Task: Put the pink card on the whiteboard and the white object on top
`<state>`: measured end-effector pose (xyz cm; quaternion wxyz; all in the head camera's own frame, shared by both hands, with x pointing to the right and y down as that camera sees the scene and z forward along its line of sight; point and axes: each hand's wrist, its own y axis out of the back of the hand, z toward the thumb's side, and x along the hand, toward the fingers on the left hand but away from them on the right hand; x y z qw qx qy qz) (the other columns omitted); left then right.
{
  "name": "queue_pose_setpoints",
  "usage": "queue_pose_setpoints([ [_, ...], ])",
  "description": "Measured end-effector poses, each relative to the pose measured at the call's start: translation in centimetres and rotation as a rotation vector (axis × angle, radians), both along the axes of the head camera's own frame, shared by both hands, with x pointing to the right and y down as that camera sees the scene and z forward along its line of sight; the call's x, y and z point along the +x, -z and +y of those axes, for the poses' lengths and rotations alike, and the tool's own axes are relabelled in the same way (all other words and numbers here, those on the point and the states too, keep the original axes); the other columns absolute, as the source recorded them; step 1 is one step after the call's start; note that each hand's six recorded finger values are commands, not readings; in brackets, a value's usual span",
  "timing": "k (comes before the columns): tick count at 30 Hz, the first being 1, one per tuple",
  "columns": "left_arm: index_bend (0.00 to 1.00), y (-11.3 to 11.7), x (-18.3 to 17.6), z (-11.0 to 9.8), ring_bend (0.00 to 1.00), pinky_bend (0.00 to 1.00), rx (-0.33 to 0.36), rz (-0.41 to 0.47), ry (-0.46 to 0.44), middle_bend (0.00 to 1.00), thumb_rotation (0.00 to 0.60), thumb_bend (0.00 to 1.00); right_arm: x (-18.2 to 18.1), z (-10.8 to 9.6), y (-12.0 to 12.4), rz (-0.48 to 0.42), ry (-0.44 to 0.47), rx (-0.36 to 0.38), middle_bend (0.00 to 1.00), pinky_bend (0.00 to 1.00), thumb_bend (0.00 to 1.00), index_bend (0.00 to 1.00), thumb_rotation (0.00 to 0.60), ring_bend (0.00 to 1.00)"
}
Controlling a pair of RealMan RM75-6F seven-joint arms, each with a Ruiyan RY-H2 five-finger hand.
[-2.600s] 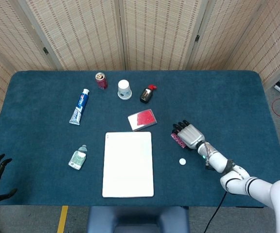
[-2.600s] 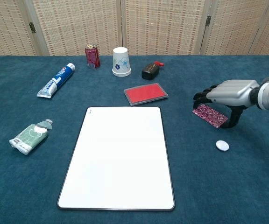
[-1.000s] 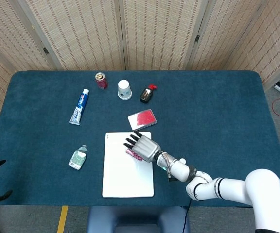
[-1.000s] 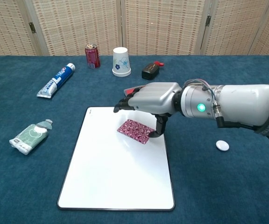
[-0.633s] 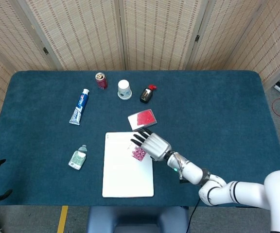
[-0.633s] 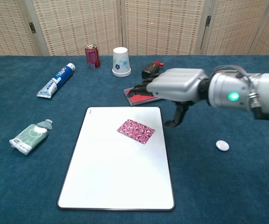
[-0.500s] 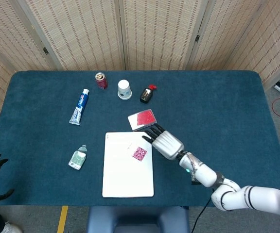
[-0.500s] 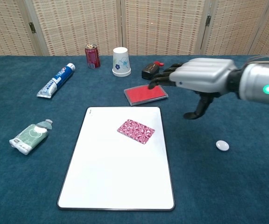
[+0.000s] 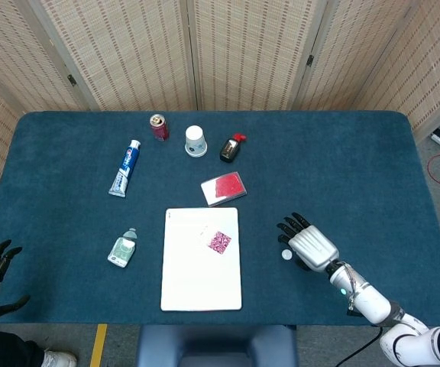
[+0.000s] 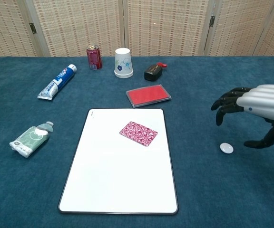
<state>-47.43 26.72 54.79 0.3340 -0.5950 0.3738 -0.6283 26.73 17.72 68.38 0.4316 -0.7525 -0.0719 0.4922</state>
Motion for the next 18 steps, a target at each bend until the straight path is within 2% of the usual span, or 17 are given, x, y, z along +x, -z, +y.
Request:
queue_pose_setpoints([
  [8, 0.19, 0.3, -0.3, 0.2, 0.12, 0.00, 0.000, -0.011, 0.011, 0.10, 0.600, 0.15, 0.8, 1.2, -2.4, 0.015, -0.014, -0.047, 0.17, 0.04, 0.32, 0.34, 0.600, 0.08],
  [18, 0.19, 0.3, -0.1, 0.3, 0.12, 0.00, -0.005, -0.008, 0.006, 0.10, 0.600, 0.15, 0.6, 1.1, -3.7, 0.012, -0.025, -0.064, 0.17, 0.04, 0.32, 0.35, 0.600, 0.08],
])
